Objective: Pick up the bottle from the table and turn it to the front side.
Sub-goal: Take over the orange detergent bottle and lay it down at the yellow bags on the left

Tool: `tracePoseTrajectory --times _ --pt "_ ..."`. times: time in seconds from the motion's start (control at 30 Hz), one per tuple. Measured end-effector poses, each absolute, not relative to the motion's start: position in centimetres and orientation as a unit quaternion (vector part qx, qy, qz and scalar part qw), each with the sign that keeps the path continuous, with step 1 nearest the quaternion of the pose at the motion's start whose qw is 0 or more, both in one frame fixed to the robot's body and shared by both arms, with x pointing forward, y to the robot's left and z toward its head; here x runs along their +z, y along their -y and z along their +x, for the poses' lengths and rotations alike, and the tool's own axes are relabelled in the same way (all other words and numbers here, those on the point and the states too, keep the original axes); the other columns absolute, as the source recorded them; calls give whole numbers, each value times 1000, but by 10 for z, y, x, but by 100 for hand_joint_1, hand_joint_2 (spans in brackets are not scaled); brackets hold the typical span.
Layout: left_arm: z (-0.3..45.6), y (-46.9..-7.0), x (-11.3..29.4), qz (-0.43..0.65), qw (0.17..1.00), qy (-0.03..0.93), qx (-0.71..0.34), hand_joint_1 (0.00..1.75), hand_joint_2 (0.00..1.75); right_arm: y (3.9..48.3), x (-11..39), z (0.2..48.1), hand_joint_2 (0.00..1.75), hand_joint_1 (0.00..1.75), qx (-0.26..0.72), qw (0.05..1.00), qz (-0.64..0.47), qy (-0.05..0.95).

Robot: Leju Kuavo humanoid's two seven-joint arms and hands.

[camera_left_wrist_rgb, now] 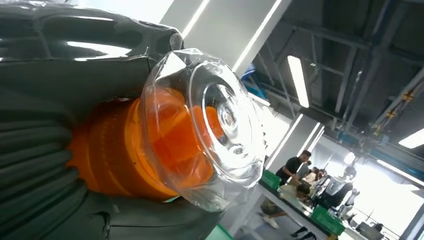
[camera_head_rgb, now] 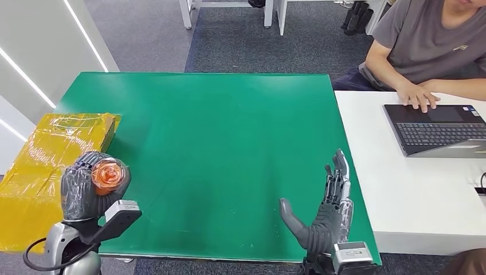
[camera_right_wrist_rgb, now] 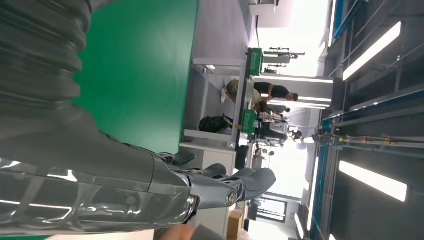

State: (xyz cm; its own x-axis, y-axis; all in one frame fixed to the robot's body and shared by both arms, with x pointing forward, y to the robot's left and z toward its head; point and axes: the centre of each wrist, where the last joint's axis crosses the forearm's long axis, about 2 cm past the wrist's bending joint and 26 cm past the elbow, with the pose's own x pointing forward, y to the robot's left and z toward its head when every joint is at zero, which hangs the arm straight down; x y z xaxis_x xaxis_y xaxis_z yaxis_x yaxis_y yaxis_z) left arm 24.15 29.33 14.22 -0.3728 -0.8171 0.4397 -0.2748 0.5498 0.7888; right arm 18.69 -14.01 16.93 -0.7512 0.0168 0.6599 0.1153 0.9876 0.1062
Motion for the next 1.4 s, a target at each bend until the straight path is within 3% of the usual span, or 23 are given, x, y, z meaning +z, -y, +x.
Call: tracePoseTrajectory --times 0.57,1.1,1.4 --pt "279 -330 123 393 396 647 -519 175 175 138 175 193 175 0 -68 346 2 936" --pt "354 -372 98 368 436 543 -616 175 175 137 178 197 175 0 -51 335 25 940" --pt "365 -379 89 351 467 515 -628 175 175 137 178 197 175 0 -49 335 27 941"
